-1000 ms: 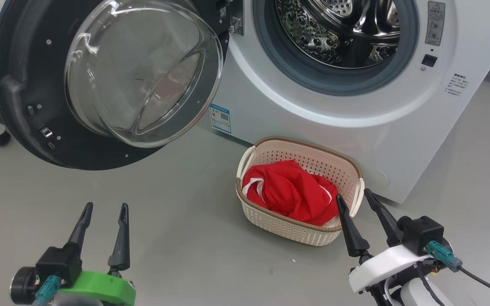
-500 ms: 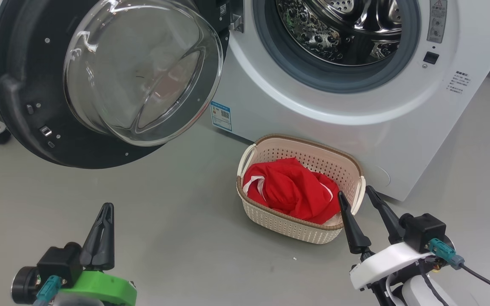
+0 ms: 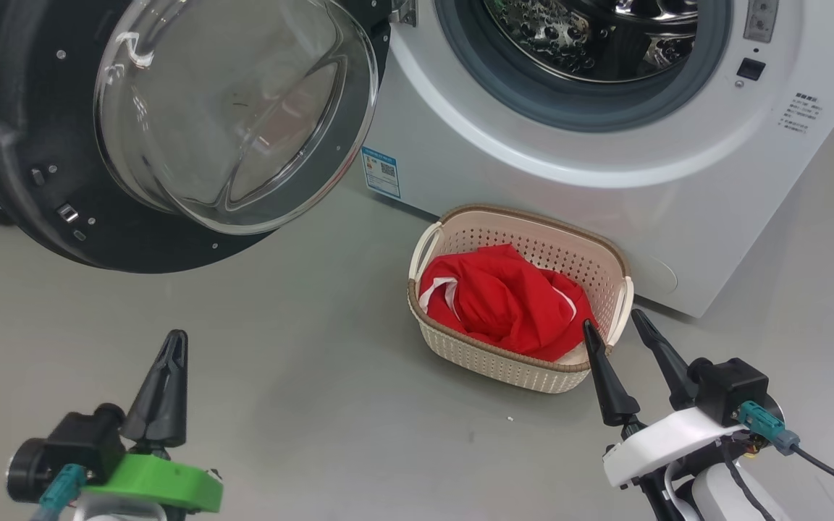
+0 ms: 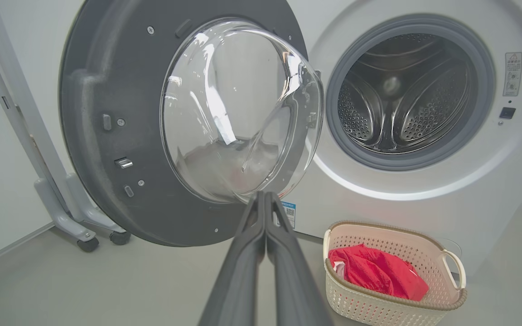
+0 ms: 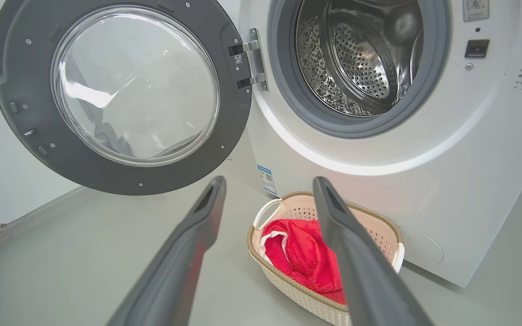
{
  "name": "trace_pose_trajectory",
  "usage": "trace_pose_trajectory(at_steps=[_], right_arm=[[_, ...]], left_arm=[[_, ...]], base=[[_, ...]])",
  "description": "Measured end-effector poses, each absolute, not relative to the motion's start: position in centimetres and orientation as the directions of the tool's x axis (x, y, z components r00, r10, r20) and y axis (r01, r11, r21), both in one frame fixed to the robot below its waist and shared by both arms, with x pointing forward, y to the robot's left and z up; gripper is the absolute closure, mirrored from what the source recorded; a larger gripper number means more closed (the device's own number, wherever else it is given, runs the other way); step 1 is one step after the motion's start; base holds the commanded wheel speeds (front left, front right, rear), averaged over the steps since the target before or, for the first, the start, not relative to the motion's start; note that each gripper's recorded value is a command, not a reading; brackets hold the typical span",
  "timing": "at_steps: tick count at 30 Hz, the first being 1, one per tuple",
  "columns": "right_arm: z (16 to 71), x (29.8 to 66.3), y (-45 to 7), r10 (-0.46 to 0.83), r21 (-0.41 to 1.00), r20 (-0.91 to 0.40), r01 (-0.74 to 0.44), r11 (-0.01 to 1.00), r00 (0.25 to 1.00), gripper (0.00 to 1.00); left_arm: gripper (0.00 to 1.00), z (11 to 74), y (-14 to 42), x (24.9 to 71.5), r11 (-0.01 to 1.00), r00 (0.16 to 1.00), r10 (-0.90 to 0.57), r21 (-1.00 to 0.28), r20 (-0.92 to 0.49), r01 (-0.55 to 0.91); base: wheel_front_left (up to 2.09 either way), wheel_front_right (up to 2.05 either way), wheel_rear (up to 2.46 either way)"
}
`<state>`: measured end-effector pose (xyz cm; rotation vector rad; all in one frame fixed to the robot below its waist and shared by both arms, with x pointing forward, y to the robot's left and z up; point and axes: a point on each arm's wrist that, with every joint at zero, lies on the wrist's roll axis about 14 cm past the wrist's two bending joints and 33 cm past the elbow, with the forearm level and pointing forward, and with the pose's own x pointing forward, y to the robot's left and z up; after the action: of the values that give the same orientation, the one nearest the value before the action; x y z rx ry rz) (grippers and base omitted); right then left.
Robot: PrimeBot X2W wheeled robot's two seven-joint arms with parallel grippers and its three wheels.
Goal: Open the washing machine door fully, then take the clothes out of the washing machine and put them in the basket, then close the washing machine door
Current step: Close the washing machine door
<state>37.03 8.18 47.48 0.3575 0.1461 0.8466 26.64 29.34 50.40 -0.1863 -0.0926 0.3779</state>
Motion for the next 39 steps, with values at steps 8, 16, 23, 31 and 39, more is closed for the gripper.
trace_pose_trajectory(at_steps=[8, 16, 23, 31, 39], right_arm=[[46.7, 38.1, 8.1, 0.753, 0.368, 0.008, -0.703, 0.609, 0.657, 0.0], [46.4, 39.2, 7.8, 0.752, 0.361, 0.007, -0.703, 0.612, 0.659, 0.0], [45.7, 40.2, 7.2, 0.745, 0.358, -0.004, -0.694, 0.624, 0.668, 0.0], [44.7, 41.3, 6.1, 0.729, 0.35, -0.025, -0.677, 0.648, 0.685, 0.0], [44.1, 42.1, 5.0, 0.709, 0.348, -0.037, -0.656, 0.67, 0.704, 0.0]], left_arm=[[1.0, 53.8, 34.0, 27.2, 0.899, 0.89, 0.433, -0.135, 0.142, -0.416], [1.0, 59.6, 40.2, 27.1, 0.868, 0.831, 0.483, -0.026, 0.274, -0.496], [1.0, 66.2, 46.2, 26.0, 0.808, 0.725, 0.556, -0.058, 0.408, -0.587], [1.0, 65.7, 52.2, 25.4, 0.687, 0.612, 0.725, -0.396, 0.315, -0.61], [1.0, 60.7, 54.5, 28.3, 0.42, 0.618, 0.783, -0.788, 0.064, -0.45]], base=[[0.0, 0.0, 0.0], [0.0, 0.0, 0.0], [0.0, 0.0, 0.0], [0.0, 0.0, 0.0], [0.0, 0.0, 0.0]])
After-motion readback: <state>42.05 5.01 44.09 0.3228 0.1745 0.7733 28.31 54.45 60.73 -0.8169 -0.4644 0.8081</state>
